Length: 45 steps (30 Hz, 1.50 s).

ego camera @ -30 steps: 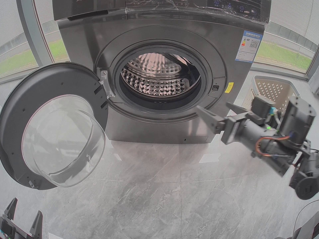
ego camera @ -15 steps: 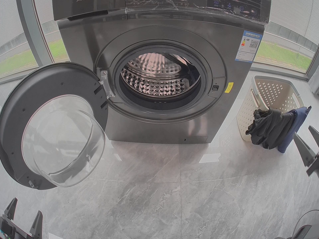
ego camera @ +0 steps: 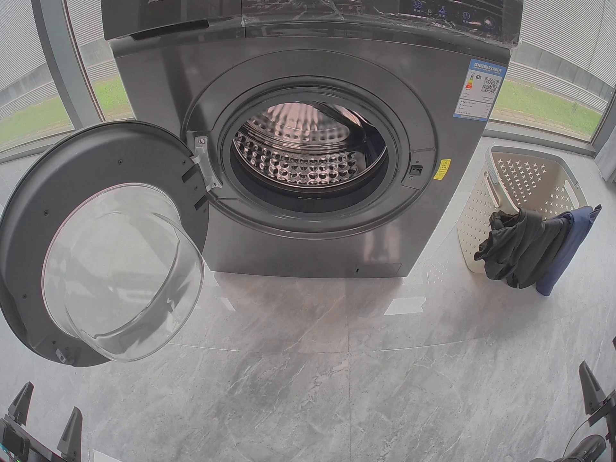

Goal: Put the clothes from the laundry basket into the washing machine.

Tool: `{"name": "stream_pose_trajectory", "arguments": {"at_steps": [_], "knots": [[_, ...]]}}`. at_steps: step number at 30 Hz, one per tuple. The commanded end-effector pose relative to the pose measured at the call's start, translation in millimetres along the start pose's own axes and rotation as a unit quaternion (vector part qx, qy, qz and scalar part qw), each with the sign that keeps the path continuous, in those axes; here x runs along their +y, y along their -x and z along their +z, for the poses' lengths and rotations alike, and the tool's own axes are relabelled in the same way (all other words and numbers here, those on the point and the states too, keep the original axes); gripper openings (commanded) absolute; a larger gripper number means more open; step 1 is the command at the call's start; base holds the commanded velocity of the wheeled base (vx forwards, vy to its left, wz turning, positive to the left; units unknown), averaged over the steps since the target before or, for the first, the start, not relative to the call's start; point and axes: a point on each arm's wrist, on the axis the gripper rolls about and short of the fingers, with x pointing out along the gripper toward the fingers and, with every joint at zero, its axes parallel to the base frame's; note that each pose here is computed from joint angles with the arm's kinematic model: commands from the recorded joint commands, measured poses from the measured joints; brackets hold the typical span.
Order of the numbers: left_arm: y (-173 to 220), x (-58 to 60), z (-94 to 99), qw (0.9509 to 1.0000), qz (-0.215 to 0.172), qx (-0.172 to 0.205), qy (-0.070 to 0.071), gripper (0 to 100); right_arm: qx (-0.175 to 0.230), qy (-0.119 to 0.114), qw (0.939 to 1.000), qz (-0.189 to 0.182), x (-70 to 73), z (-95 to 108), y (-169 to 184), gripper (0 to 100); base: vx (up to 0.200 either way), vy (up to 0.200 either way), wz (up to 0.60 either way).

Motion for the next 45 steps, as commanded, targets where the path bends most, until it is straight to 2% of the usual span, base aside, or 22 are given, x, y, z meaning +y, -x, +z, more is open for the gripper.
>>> {"name": "stream_pose_trajectory", "arguments": {"at_steps": [1,3,5,6,8,13,14,15,24,45], "knots": [[0,0.1,-5.2,1.0,0.0,0.0,0.0,100,-0.035,-0.002,0.9972,-0.066,-0.4,-9,11,100,0.0,0.0,0.0],[0,0.1,-5.2,1.0,0.0,0.0,0.0,100,-0.037,0.002,0.9968,-0.071,1.4,-12,13,100,0.0,0.0,0.0],[0,0.1,-5.2,1.0,0.0,0.0,0.0,100,-0.03,0.006,0.9985,-0.046,4.0,-20,18,100,0.0,0.0,0.0],[0,0.1,-5.2,1.0,0.0,0.0,0.0,100,-0.008,0.002,0.9996,-0.027,4.9,-26,18,100,0.0,0.0,0.0],[0,0.1,-5.2,1.0,0.0,0.0,0.0,100,-0.003,0.001,1.0,-0.007,5.8,-27,18,100,0.0,0.0,0.0],[0,0.1,-5.3,1.0,0.004,0.001,-0.004,100,-0.001,0.003,0.9996,-0.029,4.8,-26,18,100,0.0,0.0,0.0],[0,0.1,-5.4,1.0,0.004,0.0,-0.004,100,0.016,-0.007,0.9984,-0.053,4.0,-30,18,100,0.0,0.0,0.0],[0,0.1,-5.4,1.0,0.004,0.0,-0.003,100,0.03,-0.019,0.9977,-0.057,3.8,-33,18,100,0.0,0.0,0.0],[0,0.1,-5.2,1.0,0.004,0.0,-0.001,100,0.033,-0.013,0.9982,-0.049,3.9,-33,19,100,0.0,-0.178,0.0],[0,0.2,-5.2,1.0,0.003,0.001,0.004,100,0.034,-0.014,0.9981,-0.049,3.9,-33,19,100,0.0,-0.2,0.0]]}}
